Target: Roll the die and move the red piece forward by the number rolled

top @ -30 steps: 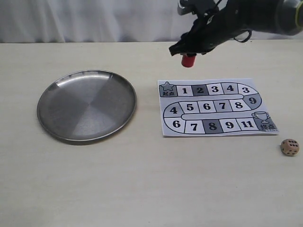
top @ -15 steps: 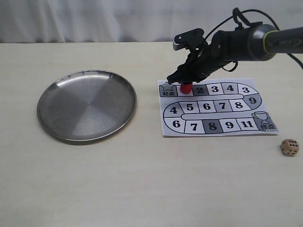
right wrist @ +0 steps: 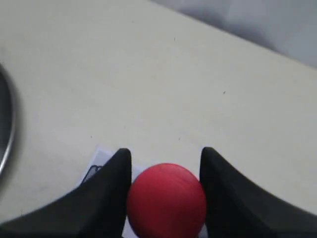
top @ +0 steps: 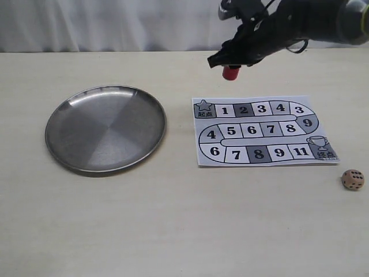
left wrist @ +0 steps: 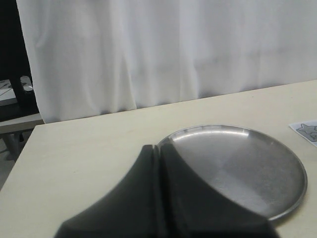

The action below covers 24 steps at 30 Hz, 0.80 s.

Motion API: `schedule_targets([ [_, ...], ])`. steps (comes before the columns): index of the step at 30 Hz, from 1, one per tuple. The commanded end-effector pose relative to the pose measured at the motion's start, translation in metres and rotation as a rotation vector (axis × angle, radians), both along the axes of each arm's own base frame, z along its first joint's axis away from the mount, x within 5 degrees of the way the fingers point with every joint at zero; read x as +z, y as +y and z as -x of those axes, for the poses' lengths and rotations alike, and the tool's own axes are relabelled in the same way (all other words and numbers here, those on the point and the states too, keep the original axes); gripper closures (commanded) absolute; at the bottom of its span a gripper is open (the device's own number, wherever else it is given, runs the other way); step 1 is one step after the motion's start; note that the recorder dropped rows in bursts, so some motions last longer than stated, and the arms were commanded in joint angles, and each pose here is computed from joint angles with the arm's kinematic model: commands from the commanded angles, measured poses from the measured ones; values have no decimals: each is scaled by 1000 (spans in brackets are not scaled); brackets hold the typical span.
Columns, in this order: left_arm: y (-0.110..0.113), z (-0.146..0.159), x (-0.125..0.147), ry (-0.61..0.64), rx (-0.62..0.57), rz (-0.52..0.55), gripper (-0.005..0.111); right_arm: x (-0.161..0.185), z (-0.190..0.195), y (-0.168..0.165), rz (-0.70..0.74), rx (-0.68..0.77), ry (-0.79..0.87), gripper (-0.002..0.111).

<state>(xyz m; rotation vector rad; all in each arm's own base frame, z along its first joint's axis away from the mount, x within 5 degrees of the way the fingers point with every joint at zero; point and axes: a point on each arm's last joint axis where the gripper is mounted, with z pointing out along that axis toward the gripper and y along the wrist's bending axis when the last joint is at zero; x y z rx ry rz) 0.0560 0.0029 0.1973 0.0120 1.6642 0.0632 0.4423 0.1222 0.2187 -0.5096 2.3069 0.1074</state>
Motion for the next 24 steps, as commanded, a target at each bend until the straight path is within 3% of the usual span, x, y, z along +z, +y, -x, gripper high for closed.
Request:
schedule_targets([
  [1,-1,0,0,-9,-10,3,107,24,1,-13,-7,-25,-70,104],
  [7,-1,0,0,-9,-10,3,107,1,-4,-29,2,-64,-14,104],
  [17,-1,0,0,-9,-10,3,107,-89,-9,-35,48,-78,188,104],
  [24,-1,0,0,-9,-10,3,107,-100,-9,-35,54,-77,216,104],
])
